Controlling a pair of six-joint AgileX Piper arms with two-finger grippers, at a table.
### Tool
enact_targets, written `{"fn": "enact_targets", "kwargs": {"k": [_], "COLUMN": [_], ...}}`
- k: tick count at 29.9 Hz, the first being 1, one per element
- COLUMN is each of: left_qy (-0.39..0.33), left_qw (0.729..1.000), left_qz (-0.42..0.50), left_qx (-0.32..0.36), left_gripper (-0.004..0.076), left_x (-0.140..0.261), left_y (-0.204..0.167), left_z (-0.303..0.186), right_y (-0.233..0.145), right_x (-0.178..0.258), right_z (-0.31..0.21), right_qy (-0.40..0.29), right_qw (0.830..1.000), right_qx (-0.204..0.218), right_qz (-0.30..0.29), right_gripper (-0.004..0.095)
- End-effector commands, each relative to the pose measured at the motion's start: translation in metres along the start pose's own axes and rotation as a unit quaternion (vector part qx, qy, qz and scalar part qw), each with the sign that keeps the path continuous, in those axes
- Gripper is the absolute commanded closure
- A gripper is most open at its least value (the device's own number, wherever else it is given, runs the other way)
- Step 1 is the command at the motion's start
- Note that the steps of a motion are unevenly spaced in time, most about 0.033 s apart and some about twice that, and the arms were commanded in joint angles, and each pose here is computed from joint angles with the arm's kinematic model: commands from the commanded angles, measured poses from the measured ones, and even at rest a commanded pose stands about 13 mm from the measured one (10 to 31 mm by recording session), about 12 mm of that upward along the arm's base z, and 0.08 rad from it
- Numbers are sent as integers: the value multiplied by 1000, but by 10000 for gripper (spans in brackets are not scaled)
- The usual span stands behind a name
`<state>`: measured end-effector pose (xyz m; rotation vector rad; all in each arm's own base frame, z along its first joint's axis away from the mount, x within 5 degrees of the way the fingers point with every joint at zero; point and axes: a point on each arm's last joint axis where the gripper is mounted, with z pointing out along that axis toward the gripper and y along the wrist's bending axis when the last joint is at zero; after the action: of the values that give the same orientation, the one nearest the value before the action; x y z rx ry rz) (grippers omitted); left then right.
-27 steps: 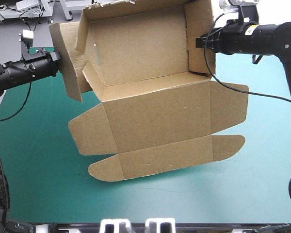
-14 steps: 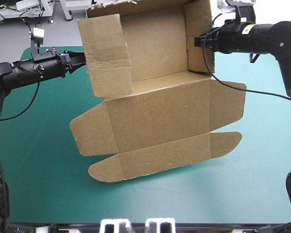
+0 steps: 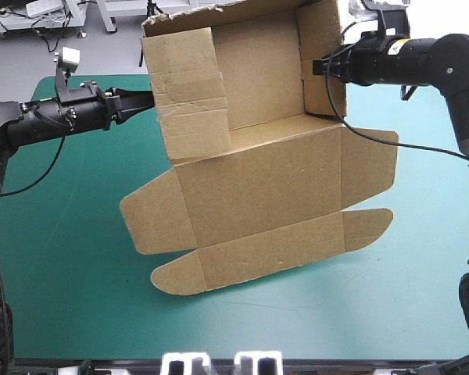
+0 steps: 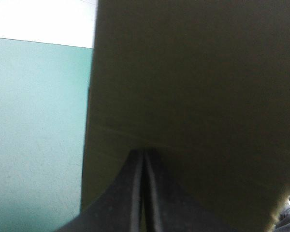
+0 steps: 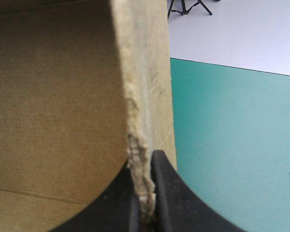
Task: Fold the box
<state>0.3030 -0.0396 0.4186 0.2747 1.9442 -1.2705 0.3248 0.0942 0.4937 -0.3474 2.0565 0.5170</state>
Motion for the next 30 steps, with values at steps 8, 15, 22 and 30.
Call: {"fn": "enact_targets", "kwargs": {"k": [8,15,22,30], "left_qy": [5,13,18,10], "left_qw": [998,997,997,996], "left_qz": [29,29,25,31], "left_qx": [60,66,73,79], "left_gripper": [729,600,477,477], "left_x": [1,3,5,6], "left_y": [-46,-49,-54,-67], "left_z": [-12,-8,-6,-12], "right_y": [10,10,7,6], "right_x": [-17,-17,-17,-17], "right_z": [-21,-21,-21,-19], "right_qy": [-76,-76,-74,-75], "right_qw": [997,997,997,997], "right_qx": [-17,-16,3,1], "right_qz": [11,10,-3,0], "right_gripper": [920,920,920,920]}}
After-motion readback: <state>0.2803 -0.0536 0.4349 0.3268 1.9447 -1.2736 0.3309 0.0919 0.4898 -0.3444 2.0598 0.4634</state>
